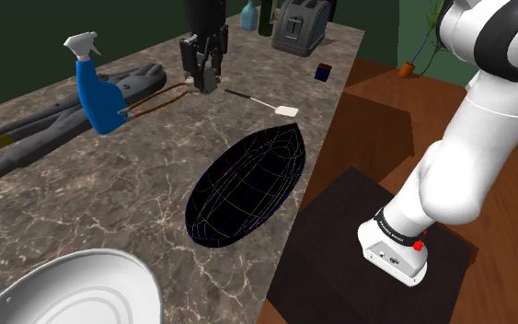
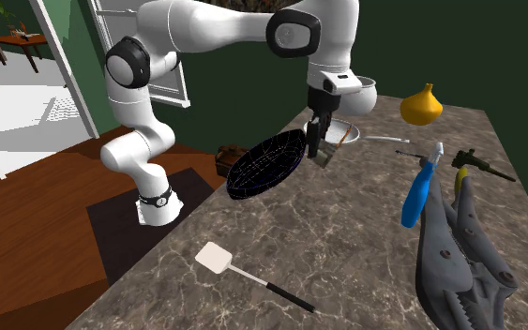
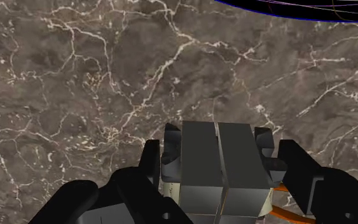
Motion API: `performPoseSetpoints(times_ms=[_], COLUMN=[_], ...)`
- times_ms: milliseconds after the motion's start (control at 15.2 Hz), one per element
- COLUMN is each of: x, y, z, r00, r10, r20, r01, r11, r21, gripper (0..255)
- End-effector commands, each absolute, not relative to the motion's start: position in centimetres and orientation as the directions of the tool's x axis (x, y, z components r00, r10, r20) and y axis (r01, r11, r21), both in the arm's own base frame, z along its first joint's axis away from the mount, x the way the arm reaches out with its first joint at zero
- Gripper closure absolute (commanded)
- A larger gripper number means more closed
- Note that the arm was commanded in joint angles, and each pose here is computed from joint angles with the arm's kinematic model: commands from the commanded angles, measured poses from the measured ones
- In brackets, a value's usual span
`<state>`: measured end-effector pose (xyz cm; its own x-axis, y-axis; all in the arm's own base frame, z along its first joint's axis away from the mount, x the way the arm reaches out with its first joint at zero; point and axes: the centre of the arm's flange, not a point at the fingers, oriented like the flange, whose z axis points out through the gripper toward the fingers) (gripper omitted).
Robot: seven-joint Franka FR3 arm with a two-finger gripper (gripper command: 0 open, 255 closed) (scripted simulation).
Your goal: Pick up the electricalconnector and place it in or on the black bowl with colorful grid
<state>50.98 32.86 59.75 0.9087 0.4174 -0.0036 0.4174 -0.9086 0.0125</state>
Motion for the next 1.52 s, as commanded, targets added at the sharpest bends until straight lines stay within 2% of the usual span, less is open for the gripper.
performPoseSetpoints(times_ms=[0, 858, 1452], x=[48.4, 32.8, 32.8], y=[31.7, 24.7, 24.7], z=[60.2, 61.1, 56.4], r00=[0.909, 0.909, 0.909], r10=[0.417, 0.417, 0.417], r20=[-0.003, -0.003, -0.003], r01=[0.417, 0.417, 0.417], r11=[-0.909, -0.909, -0.909], r21=[0.013, 0.013, 0.013], gripper=[255, 255, 255])
